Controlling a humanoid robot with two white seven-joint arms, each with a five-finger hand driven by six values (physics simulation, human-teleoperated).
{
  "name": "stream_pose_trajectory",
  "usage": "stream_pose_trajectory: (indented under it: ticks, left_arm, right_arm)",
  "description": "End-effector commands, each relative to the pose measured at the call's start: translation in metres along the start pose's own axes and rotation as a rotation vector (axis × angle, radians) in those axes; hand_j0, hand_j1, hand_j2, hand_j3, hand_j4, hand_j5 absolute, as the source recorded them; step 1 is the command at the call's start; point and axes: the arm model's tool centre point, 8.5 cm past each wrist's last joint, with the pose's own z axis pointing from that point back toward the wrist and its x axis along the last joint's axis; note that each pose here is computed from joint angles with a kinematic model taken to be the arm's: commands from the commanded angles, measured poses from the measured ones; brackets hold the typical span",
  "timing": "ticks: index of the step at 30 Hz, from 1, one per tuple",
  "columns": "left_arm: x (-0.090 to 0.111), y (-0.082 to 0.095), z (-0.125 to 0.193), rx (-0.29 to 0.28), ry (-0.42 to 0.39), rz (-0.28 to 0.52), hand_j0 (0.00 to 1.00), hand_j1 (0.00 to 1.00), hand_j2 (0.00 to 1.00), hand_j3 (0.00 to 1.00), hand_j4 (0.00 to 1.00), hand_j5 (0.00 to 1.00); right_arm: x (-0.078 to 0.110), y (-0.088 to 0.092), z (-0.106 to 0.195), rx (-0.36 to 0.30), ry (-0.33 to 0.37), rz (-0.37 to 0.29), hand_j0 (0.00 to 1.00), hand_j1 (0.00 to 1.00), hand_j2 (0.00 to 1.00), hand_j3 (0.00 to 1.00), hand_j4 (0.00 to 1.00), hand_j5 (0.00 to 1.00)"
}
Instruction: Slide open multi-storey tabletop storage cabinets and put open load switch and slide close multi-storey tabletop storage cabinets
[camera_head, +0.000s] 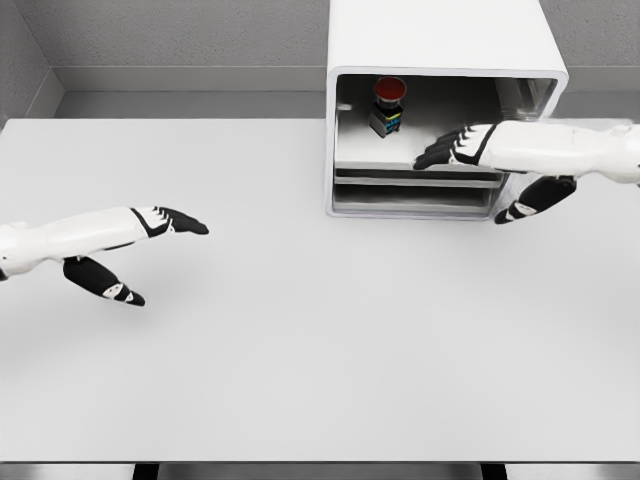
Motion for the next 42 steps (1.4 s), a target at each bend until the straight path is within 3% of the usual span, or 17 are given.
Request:
stream_pose_trajectory:
  ticks: [1, 2, 4, 6, 8, 11, 14, 21, 25, 28, 42]
  left_arm:
    - [0.000, 0.001, 0.000, 0.005, 0.000, 0.006, 1.00, 1.00, 1.00, 1.00, 1.00, 1.00]
    - [0.000, 0.001, 0.000, 0.004, 0.001, 0.005, 1.00, 1.00, 1.00, 1.00, 1.00, 1.00]
    - [-0.001, 0.001, 0.001, 0.003, 0.003, 0.004, 1.00, 1.00, 1.00, 1.00, 1.00, 1.00]
    - [-0.002, -0.001, 0.002, 0.000, 0.008, 0.007, 1.00, 1.00, 1.00, 1.00, 1.00, 1.00]
    - [-0.004, -0.003, 0.003, -0.005, 0.015, 0.009, 1.00, 1.00, 1.00, 1.00, 1.00, 1.00]
    - [-0.028, 0.000, 0.019, 0.020, 0.096, 0.034, 1.00, 1.00, 1.00, 1.00, 1.00, 1.00]
    - [-0.029, 0.001, 0.019, 0.026, 0.098, 0.035, 1.00, 1.00, 1.00, 1.00, 1.00, 1.00]
    - [-0.028, -0.004, 0.015, 0.020, 0.091, 0.036, 1.00, 1.00, 1.00, 1.00, 1.00, 1.00]
    - [-0.027, 0.002, 0.016, 0.038, 0.090, 0.026, 1.00, 1.00, 1.00, 1.00, 1.00, 1.00]
    - [-0.027, 0.002, 0.016, 0.037, 0.089, 0.027, 1.00, 1.00, 1.00, 1.00, 1.00, 1.00]
    - [-0.027, 0.000, 0.015, 0.025, 0.088, 0.030, 1.00, 1.00, 1.00, 1.00, 1.00, 1.00]
  right_arm:
    - [0.011, 0.001, 0.026, 0.031, 0.036, 0.020, 1.00, 1.00, 1.00, 1.00, 1.00, 1.00]
    - [0.007, 0.011, 0.043, 0.044, 0.085, -0.003, 1.00, 1.00, 1.00, 1.00, 1.00, 1.00]
    - [0.005, 0.025, 0.052, 0.081, 0.111, -0.028, 1.00, 1.00, 1.00, 1.00, 1.00, 1.00]
    - [0.007, 0.030, 0.048, 0.095, 0.098, -0.032, 1.00, 1.00, 1.00, 1.00, 1.00, 1.00]
    - [0.010, 0.050, 0.036, 0.143, 0.065, -0.068, 1.00, 1.00, 1.00, 1.00, 1.00, 1.00]
    - [0.012, 0.058, 0.019, 0.148, 0.020, -0.087, 1.00, 1.00, 1.00, 1.00, 1.00, 1.00]
    - [0.014, 0.056, 0.000, 0.137, -0.023, -0.086, 1.00, 1.00, 1.00, 1.00, 1.00, 1.00]
    - [0.015, 0.056, -0.005, 0.138, -0.037, -0.086, 1.00, 1.00, 1.00, 1.00, 1.00, 1.00]
    - [0.018, 0.051, -0.016, 0.135, -0.065, -0.074, 1.00, 1.00, 1.00, 1.00, 1.00, 1.00]
    - [0.006, 0.045, -0.025, 0.119, -0.055, -0.078, 1.00, 1.00, 1.00, 1.00, 1.00, 1.00]
    - [-0.014, 0.037, -0.048, 0.111, -0.044, -0.093, 1.00, 1.00, 1.00, 1.00, 1.00, 1.00]
